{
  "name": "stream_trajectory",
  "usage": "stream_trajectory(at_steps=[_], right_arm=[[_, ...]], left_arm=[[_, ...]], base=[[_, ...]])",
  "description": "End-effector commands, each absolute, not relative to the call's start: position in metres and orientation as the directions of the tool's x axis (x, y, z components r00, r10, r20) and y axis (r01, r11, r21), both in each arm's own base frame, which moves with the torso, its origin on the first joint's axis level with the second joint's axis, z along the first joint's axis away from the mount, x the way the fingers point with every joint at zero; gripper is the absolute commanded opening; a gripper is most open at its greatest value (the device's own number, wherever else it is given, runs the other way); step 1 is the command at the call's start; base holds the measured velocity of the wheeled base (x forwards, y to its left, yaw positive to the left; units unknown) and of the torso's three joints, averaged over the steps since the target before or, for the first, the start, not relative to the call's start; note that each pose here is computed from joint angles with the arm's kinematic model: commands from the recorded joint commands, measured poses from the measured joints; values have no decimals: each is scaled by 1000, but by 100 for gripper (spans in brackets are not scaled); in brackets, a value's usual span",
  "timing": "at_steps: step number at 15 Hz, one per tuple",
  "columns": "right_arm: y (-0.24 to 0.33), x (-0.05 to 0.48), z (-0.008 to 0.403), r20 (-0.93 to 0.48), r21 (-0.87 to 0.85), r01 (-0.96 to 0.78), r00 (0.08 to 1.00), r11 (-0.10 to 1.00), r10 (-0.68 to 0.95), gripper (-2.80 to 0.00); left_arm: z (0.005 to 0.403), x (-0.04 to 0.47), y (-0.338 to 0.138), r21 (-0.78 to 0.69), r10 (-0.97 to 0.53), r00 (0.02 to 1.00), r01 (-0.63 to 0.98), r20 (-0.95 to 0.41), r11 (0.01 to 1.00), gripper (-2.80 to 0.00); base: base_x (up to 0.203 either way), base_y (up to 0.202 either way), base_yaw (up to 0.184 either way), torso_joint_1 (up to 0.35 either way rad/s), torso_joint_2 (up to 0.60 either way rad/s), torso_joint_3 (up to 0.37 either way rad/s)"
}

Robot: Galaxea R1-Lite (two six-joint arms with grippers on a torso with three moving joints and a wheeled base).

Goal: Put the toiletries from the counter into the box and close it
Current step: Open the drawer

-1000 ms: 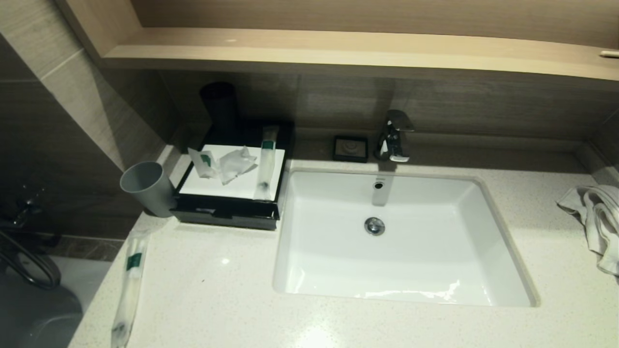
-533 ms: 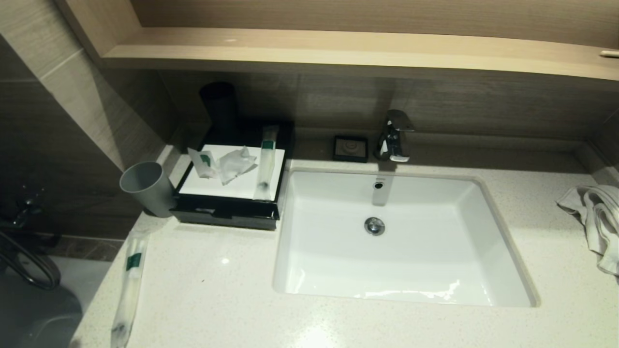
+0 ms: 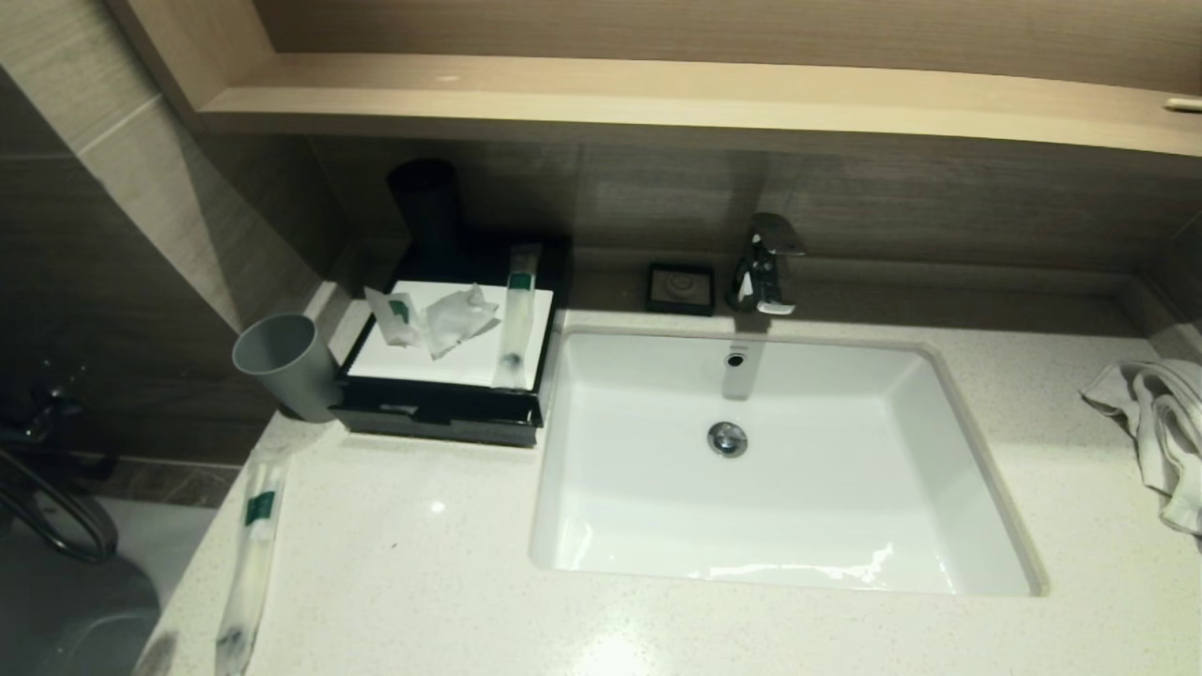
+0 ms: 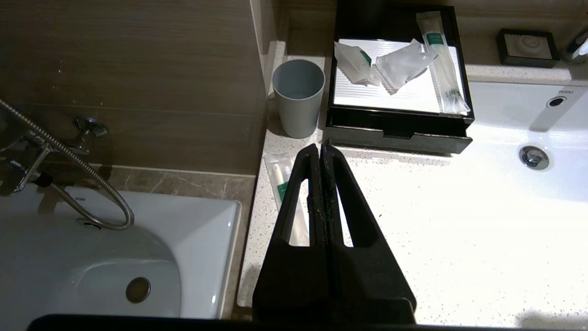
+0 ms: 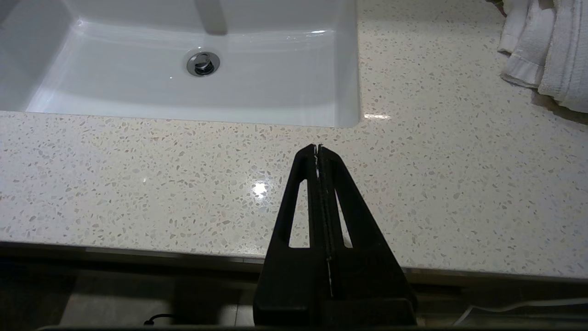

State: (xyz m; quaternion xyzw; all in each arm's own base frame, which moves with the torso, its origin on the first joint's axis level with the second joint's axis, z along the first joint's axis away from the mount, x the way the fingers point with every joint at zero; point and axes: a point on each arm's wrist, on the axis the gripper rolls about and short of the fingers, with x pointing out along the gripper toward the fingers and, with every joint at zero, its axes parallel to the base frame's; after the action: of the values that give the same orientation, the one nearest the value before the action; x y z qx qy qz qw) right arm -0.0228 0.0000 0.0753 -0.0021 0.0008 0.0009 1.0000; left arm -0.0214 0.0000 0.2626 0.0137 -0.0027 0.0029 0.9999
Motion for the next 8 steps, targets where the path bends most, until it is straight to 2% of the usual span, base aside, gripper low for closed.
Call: stream_trajectory(at_steps=[1,8], right_arm=[[0,-23,75,-2,-5,-3,1000,1000,3,-280],[0,-23,75,-2,-5,-2,1000,1000,2,-280]], left_arm=[[260,-19,0,28,5,1000,-4,-10,1000,-280],[251,7,0,29,-2,997,4,-81,1000,-280]], base=[[0,0,0,0,0,0],[0,0,0,0,0,0]])
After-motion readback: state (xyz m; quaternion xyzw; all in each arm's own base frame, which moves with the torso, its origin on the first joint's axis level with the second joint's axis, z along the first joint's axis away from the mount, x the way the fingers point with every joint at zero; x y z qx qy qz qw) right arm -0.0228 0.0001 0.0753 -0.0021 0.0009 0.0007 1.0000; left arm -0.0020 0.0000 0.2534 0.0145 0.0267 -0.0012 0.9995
